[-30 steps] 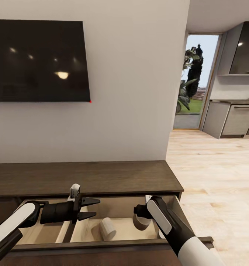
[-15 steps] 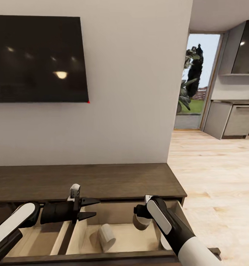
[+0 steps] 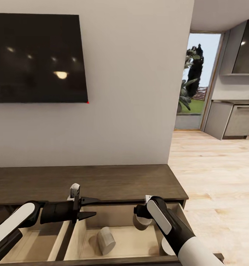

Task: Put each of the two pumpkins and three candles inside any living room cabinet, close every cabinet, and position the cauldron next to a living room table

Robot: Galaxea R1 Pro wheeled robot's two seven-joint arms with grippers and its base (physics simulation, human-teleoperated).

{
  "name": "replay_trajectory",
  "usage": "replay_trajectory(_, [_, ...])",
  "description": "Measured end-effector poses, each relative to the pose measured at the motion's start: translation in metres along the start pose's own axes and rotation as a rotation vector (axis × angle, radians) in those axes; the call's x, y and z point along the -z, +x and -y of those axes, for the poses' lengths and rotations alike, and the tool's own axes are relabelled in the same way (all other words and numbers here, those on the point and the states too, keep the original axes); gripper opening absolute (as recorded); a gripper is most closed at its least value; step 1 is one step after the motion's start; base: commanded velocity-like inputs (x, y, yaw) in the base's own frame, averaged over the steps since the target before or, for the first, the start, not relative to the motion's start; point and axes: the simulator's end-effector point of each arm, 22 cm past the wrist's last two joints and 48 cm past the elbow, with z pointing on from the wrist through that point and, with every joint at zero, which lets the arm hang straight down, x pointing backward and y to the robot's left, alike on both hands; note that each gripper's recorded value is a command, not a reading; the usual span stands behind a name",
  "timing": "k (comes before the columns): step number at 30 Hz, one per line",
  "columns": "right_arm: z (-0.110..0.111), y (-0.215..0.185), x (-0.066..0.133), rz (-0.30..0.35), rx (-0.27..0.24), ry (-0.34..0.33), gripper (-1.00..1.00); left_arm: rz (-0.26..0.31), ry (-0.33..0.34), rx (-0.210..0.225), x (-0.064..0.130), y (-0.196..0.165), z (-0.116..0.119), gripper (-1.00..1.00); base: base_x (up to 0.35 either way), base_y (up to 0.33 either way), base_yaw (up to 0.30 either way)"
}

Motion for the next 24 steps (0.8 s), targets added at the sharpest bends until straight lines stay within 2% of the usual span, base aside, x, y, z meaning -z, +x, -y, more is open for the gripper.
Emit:
replay_trajectory(10, [0.007,0.016,-0.019,0.006,-0.012,0.008,-1.0,0.001,0.0,0.0,-0.003,0.011,-0.02,1.0,0.0,0.0,0.0])
replay_trajectory(19, [0.026,0.023,-0.039,-0.011,0.02,0.076,-1.0,-0.009,-0.008,0.034,-0.007,0.01,-0.036,1.0,0.0,0.0,0.0])
replay_trajectory(24, [0.029,0.025,-0.049,-0.006,0.006,0.083,-1.0,-0.014,-0.013,0.054,-0.01,0.01,-0.046,1.0,0.0,0.0,0.0])
